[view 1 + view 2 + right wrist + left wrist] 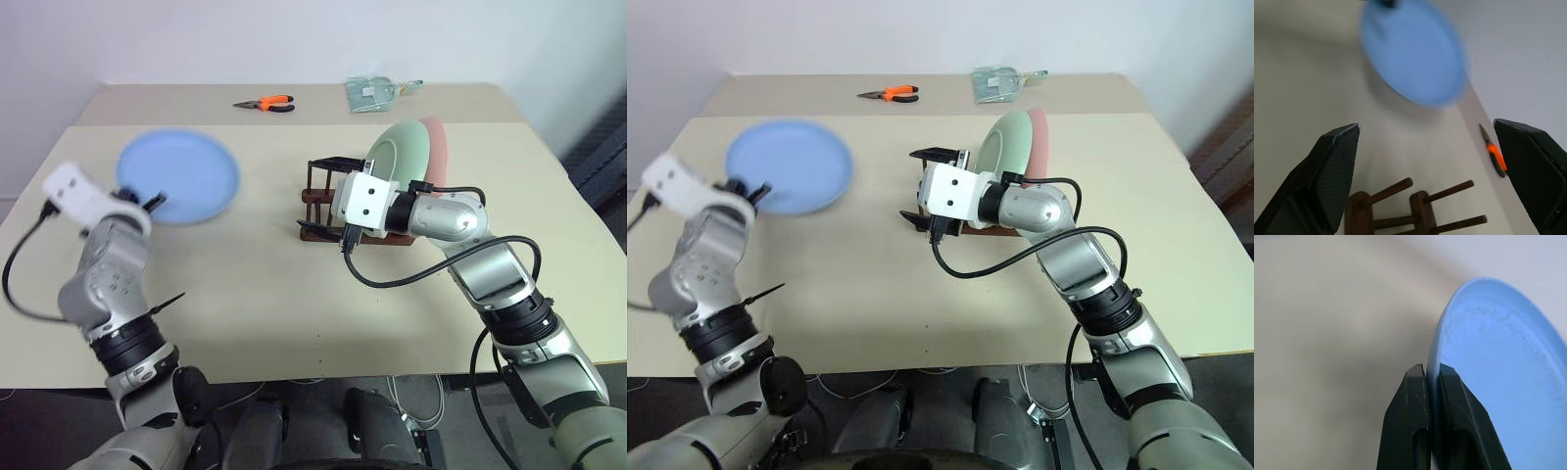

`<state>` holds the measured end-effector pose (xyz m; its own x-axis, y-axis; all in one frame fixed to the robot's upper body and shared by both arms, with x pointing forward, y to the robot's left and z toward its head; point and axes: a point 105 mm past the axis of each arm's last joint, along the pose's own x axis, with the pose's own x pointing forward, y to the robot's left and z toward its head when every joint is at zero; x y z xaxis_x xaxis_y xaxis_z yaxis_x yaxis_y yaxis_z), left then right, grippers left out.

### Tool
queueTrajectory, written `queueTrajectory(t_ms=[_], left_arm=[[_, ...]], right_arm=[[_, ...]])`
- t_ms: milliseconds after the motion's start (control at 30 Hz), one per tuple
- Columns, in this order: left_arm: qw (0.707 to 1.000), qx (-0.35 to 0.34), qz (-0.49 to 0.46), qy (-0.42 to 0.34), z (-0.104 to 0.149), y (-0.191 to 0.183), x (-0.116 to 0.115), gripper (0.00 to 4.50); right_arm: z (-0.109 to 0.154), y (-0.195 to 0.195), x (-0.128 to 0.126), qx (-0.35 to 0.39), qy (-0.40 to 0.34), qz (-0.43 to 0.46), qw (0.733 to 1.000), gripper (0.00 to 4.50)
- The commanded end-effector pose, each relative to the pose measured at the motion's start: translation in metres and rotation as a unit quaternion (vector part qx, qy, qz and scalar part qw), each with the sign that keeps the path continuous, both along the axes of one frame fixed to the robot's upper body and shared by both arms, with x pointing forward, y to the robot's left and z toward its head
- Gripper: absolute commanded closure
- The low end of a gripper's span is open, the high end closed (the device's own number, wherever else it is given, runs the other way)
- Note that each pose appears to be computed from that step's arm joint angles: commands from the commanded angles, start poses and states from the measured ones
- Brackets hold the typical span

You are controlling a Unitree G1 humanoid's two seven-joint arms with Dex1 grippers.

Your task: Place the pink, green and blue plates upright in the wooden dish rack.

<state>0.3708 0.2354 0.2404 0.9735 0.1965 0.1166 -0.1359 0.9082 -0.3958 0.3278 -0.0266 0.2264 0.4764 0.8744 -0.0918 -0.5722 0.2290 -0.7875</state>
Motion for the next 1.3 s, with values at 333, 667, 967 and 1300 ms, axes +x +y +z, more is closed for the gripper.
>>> queueTrajectory(t_ms=[333, 667, 967, 1300], left_arm=[[0.981, 0.101, -0.152, -0.069, 0.049, -0.067, -0.017, 4.49], [0.979, 0.043, -0.169, -0.103, 0.056, -0.065, -0.023, 4.5], [0.976, -0.054, 0.046, -0.204, 0.09, 0.052, -0.036, 1.07], [0.965, 0.254, -0.028, -0.063, -0.012, 0.02, -0.03, 1.07]], right_arm=[[0.008, 0.043, 0.015, -0.043, -0.122, 0.022, 0.991, 0.26], [0.007, 0.041, 0.028, -0.057, -0.145, 0.005, 0.988, 4.47], [0.026, 0.037, 0.019, -0.004, -0.159, 0.001, 0.987, 4.5], [0.108, 0.02, -0.013, 0.386, 0.134, 0.074, 0.91, 4.5]])
